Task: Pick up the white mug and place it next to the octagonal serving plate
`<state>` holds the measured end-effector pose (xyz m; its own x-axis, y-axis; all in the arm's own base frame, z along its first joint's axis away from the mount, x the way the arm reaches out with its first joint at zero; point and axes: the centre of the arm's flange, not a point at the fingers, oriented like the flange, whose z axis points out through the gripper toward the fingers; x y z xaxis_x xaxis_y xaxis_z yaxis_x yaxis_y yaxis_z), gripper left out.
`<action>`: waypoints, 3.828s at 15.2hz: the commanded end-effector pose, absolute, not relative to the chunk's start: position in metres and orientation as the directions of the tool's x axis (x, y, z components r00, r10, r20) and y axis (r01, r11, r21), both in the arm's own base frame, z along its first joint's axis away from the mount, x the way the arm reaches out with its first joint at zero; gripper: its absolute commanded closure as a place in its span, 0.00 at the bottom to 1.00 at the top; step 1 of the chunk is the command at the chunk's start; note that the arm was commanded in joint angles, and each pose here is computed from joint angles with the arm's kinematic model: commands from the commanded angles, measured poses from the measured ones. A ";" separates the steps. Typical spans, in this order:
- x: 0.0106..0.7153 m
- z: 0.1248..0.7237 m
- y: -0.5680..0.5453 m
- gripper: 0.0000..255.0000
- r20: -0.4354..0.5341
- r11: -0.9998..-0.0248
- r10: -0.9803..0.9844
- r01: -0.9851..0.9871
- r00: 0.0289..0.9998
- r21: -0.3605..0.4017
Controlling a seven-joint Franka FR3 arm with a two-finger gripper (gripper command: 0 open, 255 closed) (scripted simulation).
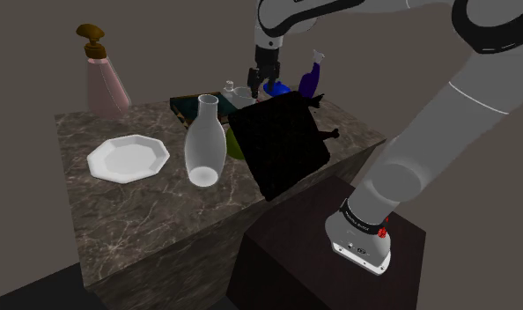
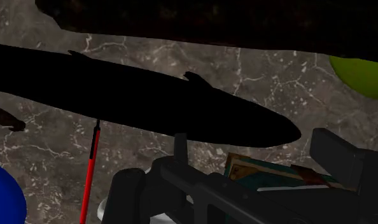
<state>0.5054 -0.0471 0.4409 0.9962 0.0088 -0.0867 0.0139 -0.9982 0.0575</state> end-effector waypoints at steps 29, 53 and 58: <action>0.637 0.348 -0.078 1.00 -0.050 -0.999 0.015 0.017 0.999 0.048; 0.637 0.438 -0.078 1.00 -0.050 -0.999 0.015 0.017 0.999 0.048; 0.637 0.465 -0.078 1.00 -0.050 -0.999 0.015 0.017 0.999 0.048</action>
